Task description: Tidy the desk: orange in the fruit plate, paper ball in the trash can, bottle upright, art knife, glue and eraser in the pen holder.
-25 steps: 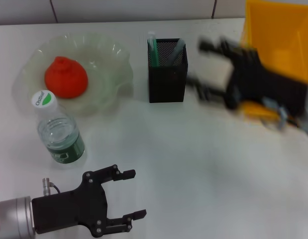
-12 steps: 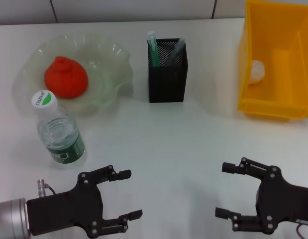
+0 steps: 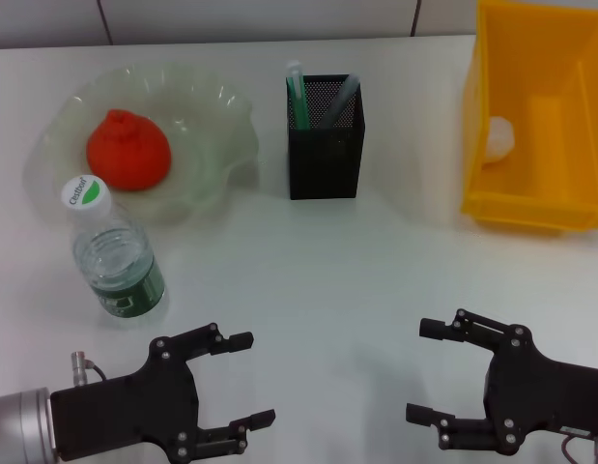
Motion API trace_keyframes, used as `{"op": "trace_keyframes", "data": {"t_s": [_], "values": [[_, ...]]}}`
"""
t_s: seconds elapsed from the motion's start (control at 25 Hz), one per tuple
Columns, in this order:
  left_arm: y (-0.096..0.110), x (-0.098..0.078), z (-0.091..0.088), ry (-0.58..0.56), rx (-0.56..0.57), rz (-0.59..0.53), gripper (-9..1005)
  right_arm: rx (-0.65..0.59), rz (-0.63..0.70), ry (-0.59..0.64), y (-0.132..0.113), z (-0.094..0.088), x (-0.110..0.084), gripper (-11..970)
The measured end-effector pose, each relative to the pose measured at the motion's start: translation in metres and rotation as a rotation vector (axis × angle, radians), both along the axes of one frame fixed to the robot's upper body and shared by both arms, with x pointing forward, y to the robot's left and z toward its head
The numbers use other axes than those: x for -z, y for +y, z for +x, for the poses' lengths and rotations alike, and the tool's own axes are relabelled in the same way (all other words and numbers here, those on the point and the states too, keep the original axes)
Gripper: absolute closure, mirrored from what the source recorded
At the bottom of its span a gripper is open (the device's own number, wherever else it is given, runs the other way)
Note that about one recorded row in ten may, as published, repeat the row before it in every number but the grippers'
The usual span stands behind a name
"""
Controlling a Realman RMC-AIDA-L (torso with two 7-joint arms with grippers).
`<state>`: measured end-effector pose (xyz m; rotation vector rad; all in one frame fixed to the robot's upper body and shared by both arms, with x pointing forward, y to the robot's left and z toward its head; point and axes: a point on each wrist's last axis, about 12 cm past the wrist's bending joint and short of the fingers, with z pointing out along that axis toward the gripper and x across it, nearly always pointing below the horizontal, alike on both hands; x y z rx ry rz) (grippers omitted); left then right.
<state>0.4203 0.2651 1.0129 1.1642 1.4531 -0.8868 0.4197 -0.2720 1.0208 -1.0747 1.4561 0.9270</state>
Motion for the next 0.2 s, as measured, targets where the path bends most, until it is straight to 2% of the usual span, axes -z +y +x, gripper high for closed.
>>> {"op": "trace_keyframes", "data": {"t_s": [0.2], "values": [[0.0001, 0.0008, -0.0013, 0.005, -0.004, -0.002, 222, 0.001, 0.002, 0.005, 0.0001, -0.0006, 0.0007, 118]]}}
